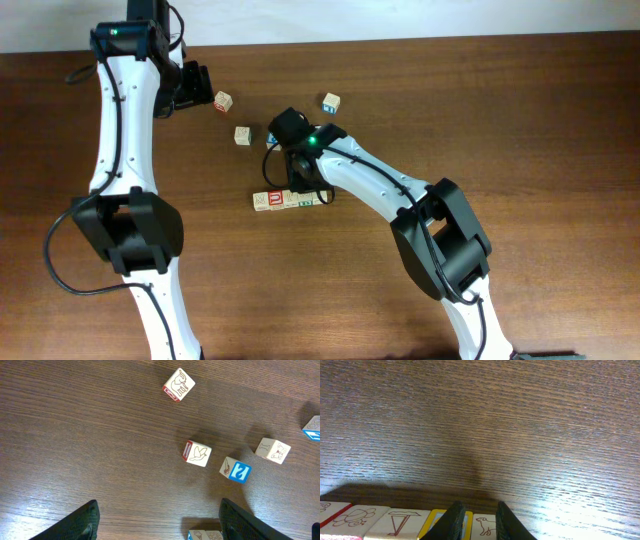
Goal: Rotate 5 blocks
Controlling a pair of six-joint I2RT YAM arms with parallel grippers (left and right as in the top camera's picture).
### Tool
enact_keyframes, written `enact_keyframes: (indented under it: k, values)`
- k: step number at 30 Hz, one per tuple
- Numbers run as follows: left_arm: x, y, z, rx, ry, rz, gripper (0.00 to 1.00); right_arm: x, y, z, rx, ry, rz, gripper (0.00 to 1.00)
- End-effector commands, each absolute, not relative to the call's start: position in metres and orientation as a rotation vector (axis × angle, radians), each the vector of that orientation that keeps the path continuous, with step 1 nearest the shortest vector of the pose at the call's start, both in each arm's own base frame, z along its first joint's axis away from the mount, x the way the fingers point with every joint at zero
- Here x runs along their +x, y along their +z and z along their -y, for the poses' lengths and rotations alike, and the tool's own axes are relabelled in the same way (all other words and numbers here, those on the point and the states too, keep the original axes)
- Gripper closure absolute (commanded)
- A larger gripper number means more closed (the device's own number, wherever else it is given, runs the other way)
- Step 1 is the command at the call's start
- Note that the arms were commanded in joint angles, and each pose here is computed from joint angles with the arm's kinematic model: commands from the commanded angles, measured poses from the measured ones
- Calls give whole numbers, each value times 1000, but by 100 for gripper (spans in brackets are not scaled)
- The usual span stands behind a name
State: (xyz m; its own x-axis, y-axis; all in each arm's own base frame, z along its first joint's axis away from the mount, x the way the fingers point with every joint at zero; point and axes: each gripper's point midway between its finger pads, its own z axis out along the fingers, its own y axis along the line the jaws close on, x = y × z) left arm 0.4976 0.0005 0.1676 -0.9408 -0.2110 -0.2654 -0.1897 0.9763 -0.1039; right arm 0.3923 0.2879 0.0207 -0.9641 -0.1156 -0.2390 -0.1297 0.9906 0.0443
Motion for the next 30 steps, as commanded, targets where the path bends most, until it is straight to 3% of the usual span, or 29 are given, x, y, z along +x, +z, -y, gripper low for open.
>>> enact_keyframes:
  k: [1,5,8,10,12,17,19,21,24,27,28,30]
  values:
    - [501,170,-1,-278,-119,-2836,38,402,33,-294,-158,126,-2861,69]
    - [499,215,-1,-266,-124,-2752,40,443,150,-276,-87,229,-2700,65]
    - [473,260,1,-258,-129,-2720,39,441,245,-250,-62,381,-2654,64]
    - [457,266,1,-261,-127,-2749,41,434,280,-229,-21,404,-2637,65]
    - [447,277,12,-208,-201,-2748,50,416,311,-211,-97,443,-2631,69]
    - [407,303,27,-146,-246,-2739,46,374,350,-194,-313,567,-2601,73]
    - [381,294,26,-158,-241,-2801,43,372,339,-193,-364,546,-2633,72]
    - [371,265,22,-179,-204,-2897,42,367,296,-192,-363,517,-2791,73]
    - [375,210,26,-190,-230,-2985,42,358,229,-187,-376,474,-2996,77]
    - [376,160,35,-207,-350,-3025,42,362,192,-190,-380,528,-3040,80]
    - [375,145,32,-200,-357,-3037,41,364,186,-192,-395,587,-3029,87]
    - [373,128,35,-139,-446,-3034,40,366,177,-185,-399,673,-3006,87]
